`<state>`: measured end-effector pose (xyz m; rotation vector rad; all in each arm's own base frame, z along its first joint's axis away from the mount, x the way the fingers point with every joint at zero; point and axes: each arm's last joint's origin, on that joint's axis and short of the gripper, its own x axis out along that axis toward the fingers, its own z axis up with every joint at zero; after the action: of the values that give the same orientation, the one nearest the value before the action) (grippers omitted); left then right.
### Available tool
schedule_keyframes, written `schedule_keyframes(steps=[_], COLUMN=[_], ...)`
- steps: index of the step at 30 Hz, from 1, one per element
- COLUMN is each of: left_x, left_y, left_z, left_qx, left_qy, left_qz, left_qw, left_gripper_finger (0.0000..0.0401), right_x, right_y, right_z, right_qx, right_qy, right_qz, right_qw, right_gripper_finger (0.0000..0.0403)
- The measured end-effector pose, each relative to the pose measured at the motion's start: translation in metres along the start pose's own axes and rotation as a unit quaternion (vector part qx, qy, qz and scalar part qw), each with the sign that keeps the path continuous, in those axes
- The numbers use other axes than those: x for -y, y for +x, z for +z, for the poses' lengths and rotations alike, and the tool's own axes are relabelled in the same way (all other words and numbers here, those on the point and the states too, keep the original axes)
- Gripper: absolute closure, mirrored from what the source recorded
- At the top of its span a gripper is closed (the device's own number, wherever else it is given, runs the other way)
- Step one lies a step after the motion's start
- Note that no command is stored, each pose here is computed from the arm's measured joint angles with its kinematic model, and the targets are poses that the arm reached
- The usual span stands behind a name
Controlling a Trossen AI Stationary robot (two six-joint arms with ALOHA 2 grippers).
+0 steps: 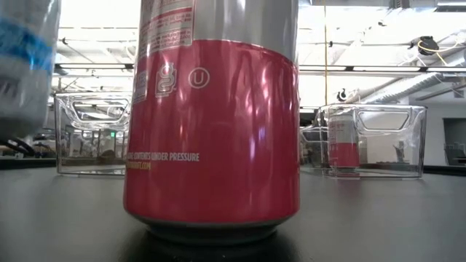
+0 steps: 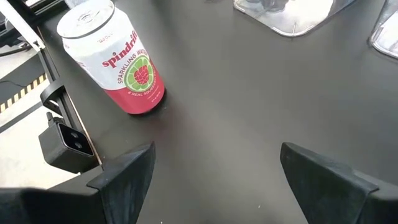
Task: Sort soda cans
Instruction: Put the left white/blue soda can into the middle transparent bin
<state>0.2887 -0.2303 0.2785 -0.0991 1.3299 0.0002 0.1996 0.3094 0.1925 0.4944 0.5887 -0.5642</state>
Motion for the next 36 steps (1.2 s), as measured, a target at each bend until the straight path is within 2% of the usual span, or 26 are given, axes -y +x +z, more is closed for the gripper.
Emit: schedule_keyframes(steps=[6, 13, 17, 23, 30, 36], left_x=[-0.029, -0.081, -0.116, -0.169, -0.217, -0.254], left_y=[-0.038, -0.071, -0.077, -0.085, -0.113, -0.099], left_z=[0.003, 0.019, 0.033, 0.053, 0.067, 0.081], left_qx=[0.028, 0.087, 0.094, 0.097, 0.153, 0.127], left_qy=[-0.067, -0.178, -0.192, -0.162, -0.075, -0.011], left_qz=[-0.009, -0.009, -0.006, -0.013, 0.02, 0.058], left_qw=[0.997, 0.98, 0.977, 0.982, 0.985, 0.99], left_gripper_finger=[0.0116, 0.0116, 0.0116, 0.0116, 0.0116, 0.0116], right_x=[-0.002, -0.003, -0.004, -0.004, -0.005, -0.006], right_y=[0.0, 0.0, 0.0, 0.0, 0.005, 0.014], right_z=[-0.001, -0.001, -0.001, -0.001, 0.003, 0.011], right_qx=[-0.003, -0.003, -0.004, -0.004, -0.002, 0.005], right_qy=[-0.001, -0.005, -0.002, 0.011, 0.051, 0.084], right_qz=[0.008, 0.011, 0.014, 0.014, 0.009, -0.003], right_qw=[1.0, 1.0, 1.0, 1.0, 0.999, 0.996], right_gripper_finger=[0.0064, 0.0064, 0.0064, 0.0064, 0.0064, 0.0064])
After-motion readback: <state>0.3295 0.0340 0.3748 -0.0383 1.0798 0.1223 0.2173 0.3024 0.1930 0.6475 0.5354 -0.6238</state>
